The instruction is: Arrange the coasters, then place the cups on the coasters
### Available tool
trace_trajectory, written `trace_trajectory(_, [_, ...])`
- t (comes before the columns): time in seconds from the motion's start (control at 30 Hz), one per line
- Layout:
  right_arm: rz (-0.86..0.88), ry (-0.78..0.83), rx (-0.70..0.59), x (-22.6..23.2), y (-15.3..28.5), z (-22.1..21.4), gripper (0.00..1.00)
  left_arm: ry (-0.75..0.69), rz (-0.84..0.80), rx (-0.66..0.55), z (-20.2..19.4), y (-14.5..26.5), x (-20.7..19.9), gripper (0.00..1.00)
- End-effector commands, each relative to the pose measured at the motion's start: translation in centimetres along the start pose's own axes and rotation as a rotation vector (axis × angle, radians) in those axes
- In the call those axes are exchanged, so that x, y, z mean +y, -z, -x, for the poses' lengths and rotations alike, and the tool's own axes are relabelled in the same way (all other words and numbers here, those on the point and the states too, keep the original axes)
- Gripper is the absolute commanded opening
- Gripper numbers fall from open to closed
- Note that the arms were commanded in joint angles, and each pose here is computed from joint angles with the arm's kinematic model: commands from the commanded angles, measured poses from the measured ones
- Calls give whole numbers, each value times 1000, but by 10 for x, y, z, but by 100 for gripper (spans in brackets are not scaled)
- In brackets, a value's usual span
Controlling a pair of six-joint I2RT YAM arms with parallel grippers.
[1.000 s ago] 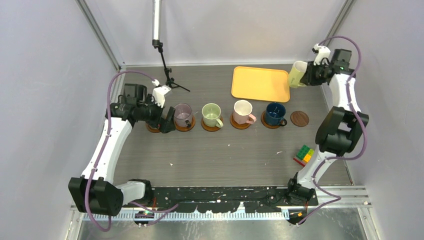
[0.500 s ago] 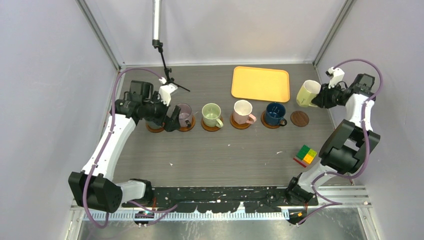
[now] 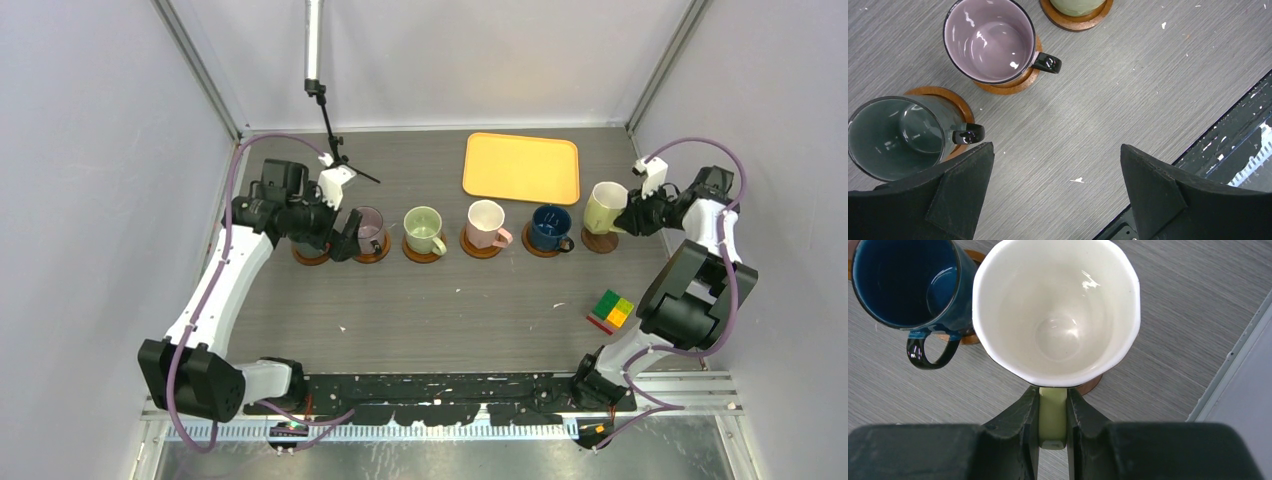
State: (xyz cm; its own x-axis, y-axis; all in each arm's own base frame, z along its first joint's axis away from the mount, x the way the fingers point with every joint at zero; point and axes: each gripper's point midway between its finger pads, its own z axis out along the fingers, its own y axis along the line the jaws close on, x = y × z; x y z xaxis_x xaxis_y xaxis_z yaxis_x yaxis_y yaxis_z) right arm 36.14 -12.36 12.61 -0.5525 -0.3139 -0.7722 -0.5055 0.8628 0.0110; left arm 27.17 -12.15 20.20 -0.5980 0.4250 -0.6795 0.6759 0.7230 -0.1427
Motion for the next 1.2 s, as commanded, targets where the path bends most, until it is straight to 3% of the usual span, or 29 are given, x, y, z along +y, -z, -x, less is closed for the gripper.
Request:
trace_trajectory(0.0, [-38,129,-87,-7,14,28,0,-54,26,-54,23,6,6,100])
trace_trajectory(1.17, [-28,111,-11,-17,-7,-15,0,-16,16,5,18,5,6,100])
